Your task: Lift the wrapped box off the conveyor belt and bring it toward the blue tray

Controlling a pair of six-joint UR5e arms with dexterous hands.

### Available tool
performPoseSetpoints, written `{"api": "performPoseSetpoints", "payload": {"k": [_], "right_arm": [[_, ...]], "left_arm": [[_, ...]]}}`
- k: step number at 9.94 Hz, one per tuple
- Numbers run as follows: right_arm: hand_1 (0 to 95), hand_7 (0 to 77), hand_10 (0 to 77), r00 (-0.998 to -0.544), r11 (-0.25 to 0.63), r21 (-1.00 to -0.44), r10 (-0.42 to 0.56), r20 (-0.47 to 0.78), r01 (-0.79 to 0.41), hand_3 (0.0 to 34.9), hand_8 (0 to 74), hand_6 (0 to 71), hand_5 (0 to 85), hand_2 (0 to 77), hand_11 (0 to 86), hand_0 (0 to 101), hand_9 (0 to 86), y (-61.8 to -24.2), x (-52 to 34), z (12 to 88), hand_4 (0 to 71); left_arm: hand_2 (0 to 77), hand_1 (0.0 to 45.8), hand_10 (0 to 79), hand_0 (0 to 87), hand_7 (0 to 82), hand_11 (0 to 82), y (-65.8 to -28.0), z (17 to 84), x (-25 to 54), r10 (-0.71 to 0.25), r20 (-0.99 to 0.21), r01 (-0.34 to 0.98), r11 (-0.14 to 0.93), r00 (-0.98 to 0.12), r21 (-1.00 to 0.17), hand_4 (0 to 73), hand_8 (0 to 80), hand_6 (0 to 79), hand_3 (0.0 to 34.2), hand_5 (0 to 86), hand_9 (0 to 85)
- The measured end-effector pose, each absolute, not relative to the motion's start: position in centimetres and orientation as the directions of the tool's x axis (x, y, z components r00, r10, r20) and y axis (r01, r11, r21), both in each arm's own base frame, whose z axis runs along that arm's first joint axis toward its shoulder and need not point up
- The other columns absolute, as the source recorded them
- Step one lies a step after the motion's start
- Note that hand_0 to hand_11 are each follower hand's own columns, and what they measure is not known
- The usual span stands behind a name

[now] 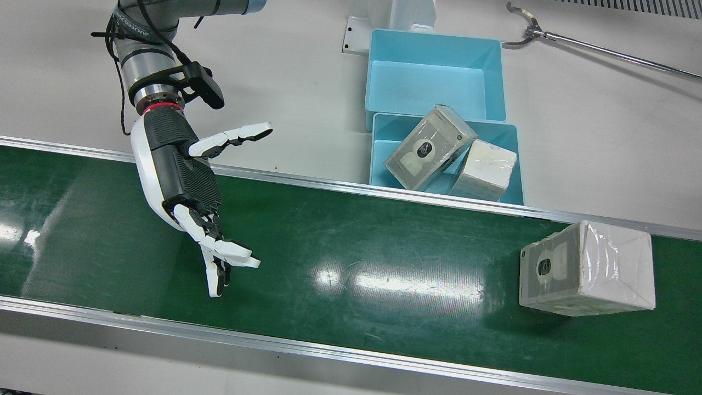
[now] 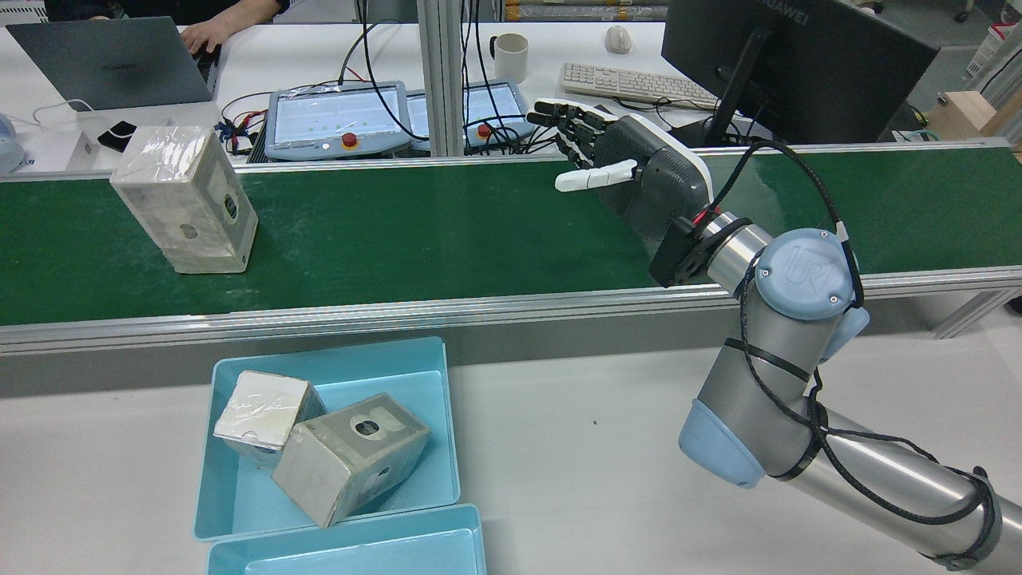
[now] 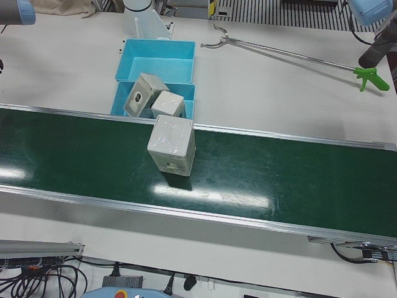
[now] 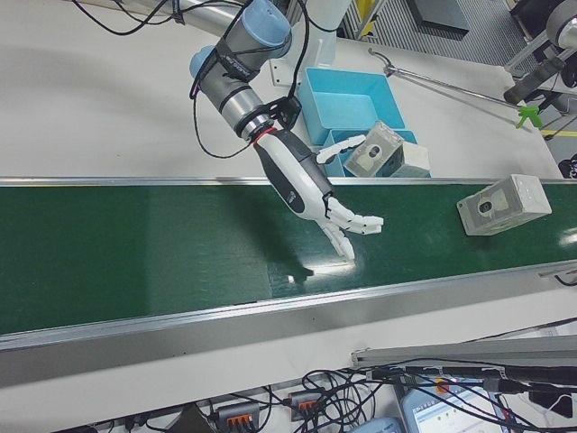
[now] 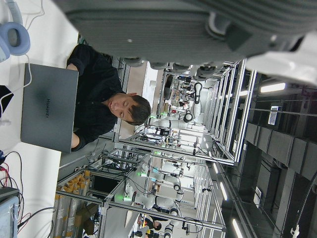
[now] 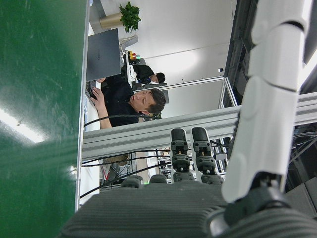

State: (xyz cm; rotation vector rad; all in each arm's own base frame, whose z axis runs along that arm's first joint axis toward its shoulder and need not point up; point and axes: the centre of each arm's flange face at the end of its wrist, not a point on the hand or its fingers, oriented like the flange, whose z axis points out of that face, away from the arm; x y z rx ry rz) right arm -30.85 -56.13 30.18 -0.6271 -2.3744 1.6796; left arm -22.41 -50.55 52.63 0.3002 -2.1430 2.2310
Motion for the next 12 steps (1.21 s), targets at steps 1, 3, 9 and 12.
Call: {"api": "performPoseSetpoints", "payload": {"k": [1,3,9,12], "right_arm": [[15.3,19.1,0.5,-0.897,0.292,-0.923,0.429,-0.106,0.249,2.1,0.0,6.5,19.6,9.3,1.6,49,1.1,-56.5,-31.2,29.9,14.2],[16.9,18.5,2.7,-0.892,0.34,-0.896,0.437,-0.119,0.287,2.3,0.0,6.5,18.0,13.6,4.9,49,1.6,-57.3,-31.6,29.7,14.7],[15.8,24.0,2.7,-0.877,0.347,-0.888,0.467,-0.115,0.301,2.2,1.1,8.7,19.1,11.4,4.4,50,3.3,-58.9,-34.0,30.4,19.1],[15.8,24.5,1.1,-0.876,0.345,-0.889,0.469,-0.114,0.301,2.1,1.1,8.7,21.3,11.4,3.8,50,3.3,-59.2,-34.4,30.2,19.1]], "left_arm": [[1.1,0.0,0.5,0.0,0.5,0.5,-50.5,52.6,-22.4,-0.109,0.162,-0.157,-0.049,-0.981,-0.986,0.0,0.5,0.0,0.0,1.1,0.5],[1.1,0.0,0.5,0.0,0.5,0.5,-50.5,52.6,-22.4,-0.109,0.162,-0.157,-0.049,-0.981,-0.986,0.0,0.5,0.0,0.0,1.1,0.5],[1.1,0.0,0.5,0.0,0.5,0.0,-50.5,52.6,-22.4,-0.109,0.162,-0.157,-0.049,-0.981,-0.986,0.0,0.5,0.0,0.0,1.1,0.5],[0.5,0.0,0.5,0.0,0.5,0.0,-50.5,52.6,-22.4,-0.109,0.162,-0.157,-0.049,-0.981,-0.986,0.0,0.5,0.0,0.0,1.1,0.5]]}}
